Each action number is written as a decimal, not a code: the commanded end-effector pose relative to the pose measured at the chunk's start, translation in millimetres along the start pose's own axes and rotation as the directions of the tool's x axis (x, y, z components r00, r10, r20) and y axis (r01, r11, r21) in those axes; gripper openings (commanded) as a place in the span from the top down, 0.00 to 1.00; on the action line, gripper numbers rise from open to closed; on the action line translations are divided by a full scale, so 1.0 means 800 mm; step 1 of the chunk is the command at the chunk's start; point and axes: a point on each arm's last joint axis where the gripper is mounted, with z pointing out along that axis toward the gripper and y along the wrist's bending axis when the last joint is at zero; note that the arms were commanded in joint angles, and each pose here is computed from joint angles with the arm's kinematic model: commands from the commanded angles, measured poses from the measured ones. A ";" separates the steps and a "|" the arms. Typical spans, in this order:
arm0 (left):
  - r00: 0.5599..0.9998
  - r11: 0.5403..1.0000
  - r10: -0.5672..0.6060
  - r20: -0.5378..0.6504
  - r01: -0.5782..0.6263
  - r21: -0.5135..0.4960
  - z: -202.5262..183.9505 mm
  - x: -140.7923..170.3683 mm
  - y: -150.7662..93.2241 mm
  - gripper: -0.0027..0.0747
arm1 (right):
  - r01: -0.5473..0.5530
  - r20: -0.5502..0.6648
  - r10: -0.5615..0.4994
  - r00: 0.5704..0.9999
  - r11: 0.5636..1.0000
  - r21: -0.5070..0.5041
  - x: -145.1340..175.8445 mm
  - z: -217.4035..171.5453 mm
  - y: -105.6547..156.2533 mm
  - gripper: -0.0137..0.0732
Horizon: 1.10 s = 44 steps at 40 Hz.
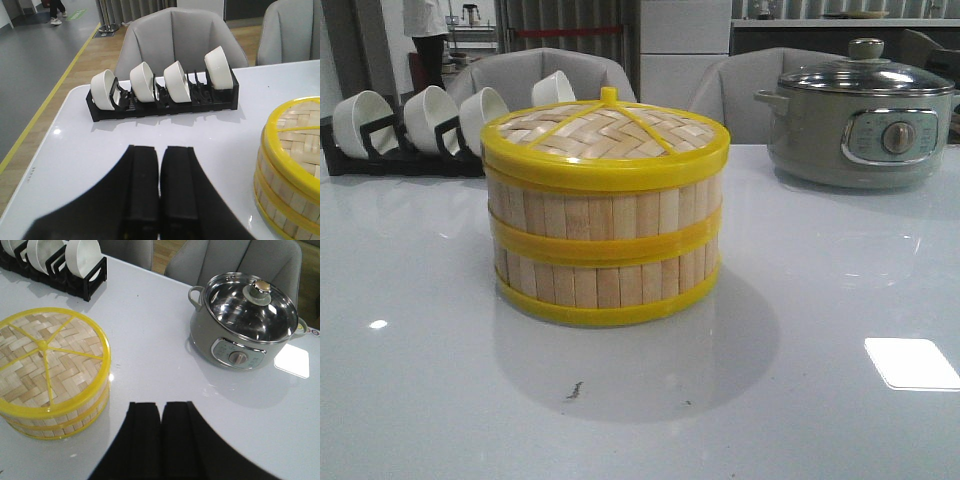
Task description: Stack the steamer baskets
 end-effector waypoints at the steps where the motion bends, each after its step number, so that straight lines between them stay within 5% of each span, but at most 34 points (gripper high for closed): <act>1: 0.995 1.000 -0.004 0.097 0.002 0.016 -0.005 -0.019 -0.001 0.85 | -0.005 0.131 0.004 0.991 1.000 0.006 -0.016 -0.016 -0.006 0.78; 44: 0.995 1.000 -0.004 0.097 0.002 0.016 -0.005 -0.019 -0.001 0.85 | 0.010 0.119 -0.010 0.993 1.000 -0.002 -0.020 0.007 0.003 0.78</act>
